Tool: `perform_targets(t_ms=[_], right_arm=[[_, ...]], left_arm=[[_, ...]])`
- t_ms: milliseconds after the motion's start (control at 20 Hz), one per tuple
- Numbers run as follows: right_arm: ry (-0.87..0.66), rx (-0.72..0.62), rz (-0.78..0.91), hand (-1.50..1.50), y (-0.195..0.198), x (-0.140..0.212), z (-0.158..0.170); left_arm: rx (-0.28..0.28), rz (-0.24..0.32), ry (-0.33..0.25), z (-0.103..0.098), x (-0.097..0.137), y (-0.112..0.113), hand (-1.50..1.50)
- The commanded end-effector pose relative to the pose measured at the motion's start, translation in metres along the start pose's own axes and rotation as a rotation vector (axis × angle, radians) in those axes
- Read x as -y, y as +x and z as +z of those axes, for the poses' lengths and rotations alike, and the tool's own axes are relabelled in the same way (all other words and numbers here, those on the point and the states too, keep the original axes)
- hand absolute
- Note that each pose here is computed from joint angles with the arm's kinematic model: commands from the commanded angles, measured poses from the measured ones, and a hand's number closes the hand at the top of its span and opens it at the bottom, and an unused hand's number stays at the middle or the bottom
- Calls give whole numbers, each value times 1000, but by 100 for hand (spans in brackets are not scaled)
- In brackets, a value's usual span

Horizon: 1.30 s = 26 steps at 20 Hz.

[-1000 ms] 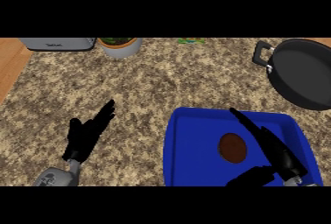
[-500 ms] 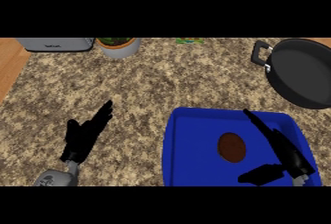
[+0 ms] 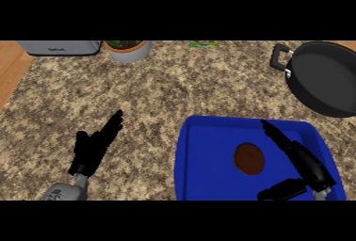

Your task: Pick the cupcake from the tray and place it in the pot

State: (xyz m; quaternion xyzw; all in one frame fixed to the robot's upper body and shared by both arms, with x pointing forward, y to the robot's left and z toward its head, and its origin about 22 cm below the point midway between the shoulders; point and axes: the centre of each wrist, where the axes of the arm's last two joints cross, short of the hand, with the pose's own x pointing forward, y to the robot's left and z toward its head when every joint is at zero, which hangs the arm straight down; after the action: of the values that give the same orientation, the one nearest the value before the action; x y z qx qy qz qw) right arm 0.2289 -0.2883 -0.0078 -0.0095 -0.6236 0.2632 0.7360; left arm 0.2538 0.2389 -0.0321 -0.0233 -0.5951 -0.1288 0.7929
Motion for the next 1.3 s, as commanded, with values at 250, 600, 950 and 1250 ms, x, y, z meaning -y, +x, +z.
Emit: perform_targets(t_ms=[250,600,950,1250], right_arm=[[30,4,-194,-150,-35,-37,-12],[42,1,-253,-150,-71,-26,-31],[84,72,-169,150,-93,-63,-31],[43,116,-274,150,-90,-66,-36]], left_arm=[[-5,-5,-10,13,-11,3,0],[-3,-6,-3,-1,-12,17,0],[3,8,-8,-9,-3,8,0],[-12,-4,-11,9,-9,3,0]])
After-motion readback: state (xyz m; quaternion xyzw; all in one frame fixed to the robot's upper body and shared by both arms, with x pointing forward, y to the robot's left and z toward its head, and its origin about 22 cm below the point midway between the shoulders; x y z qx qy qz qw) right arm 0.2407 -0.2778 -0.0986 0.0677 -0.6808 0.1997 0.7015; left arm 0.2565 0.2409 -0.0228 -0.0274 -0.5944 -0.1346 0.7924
